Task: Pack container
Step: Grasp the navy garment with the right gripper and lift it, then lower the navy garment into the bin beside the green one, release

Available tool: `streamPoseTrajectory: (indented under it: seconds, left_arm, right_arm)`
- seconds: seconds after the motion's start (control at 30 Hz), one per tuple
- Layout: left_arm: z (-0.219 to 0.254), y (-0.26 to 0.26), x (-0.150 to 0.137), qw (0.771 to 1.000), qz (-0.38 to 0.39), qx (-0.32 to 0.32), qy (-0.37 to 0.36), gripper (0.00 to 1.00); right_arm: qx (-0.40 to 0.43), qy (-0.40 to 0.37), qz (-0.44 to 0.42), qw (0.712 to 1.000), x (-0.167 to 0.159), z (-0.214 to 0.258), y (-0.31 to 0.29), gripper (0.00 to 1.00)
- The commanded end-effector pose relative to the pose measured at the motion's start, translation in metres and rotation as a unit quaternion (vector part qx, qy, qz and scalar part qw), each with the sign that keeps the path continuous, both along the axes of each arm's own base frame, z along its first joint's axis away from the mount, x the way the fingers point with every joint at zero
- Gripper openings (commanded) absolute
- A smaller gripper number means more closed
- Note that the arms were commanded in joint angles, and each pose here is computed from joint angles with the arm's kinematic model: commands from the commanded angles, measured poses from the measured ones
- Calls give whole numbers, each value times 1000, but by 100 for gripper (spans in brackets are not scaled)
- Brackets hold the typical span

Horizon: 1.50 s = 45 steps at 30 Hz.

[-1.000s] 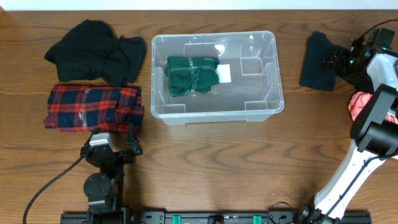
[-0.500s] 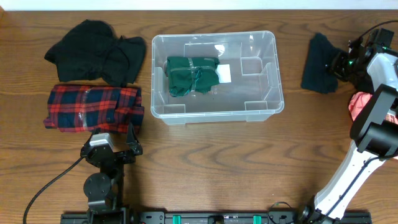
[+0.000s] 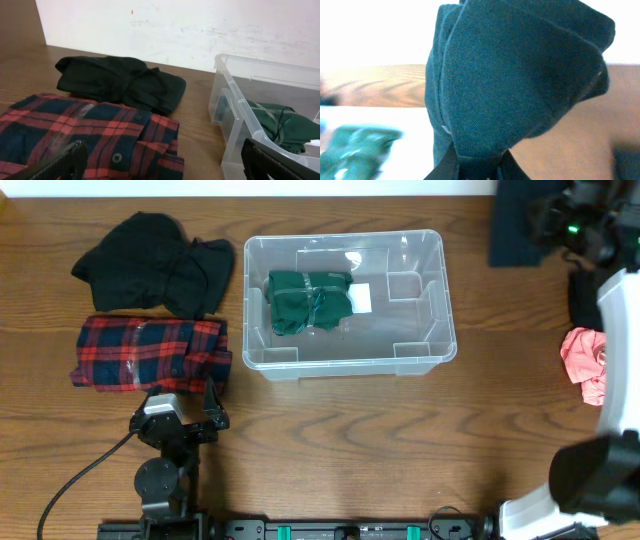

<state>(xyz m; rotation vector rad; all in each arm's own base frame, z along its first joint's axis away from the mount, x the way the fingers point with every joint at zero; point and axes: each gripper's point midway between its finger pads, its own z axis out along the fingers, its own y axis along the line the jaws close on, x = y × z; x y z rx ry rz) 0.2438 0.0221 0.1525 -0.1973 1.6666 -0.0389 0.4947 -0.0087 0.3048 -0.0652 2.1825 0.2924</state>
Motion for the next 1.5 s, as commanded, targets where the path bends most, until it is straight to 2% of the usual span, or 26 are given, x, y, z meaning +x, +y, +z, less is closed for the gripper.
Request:
streamPoseTrajectory:
  seconds: [0.0,0.1,0.2,0.3,0.4,0.47,1.0,1.47]
  left_arm:
    - [-16,3,-1,1000,6,1,24,98]
    - [-16,3,-1,1000,6,1,24,98]
    - [-16,3,-1,1000,6,1,24,98]
    - [-16,3,-1,1000,6,1,24,98]
    - [-16,3,-1,1000,6,1,24,98]
    - [-16,3,-1,1000,6,1,24,98]
    - [-16,3,-1,1000,6,1,24,98]
    - [-16,3,-1,1000,6,1,24,98]
  right_arm:
    - [-62,-43,156,985,-10,9,76,1]
    - [-114,-75,293,946,-29,5,145,1]
    - [-171,-96,418,887,-58,-12,202,1]
    - [-233,-110,522,813,-87,-35,243,1]
    - [-266,-115,601,745,-114,-58,270,1]
    - [-276,-108,615,731,-120,-67,279,1]
    - [-271,-31,658,702,-135,-132,305,1]
    - [-232,31,667,707,-141,-175,316,1]
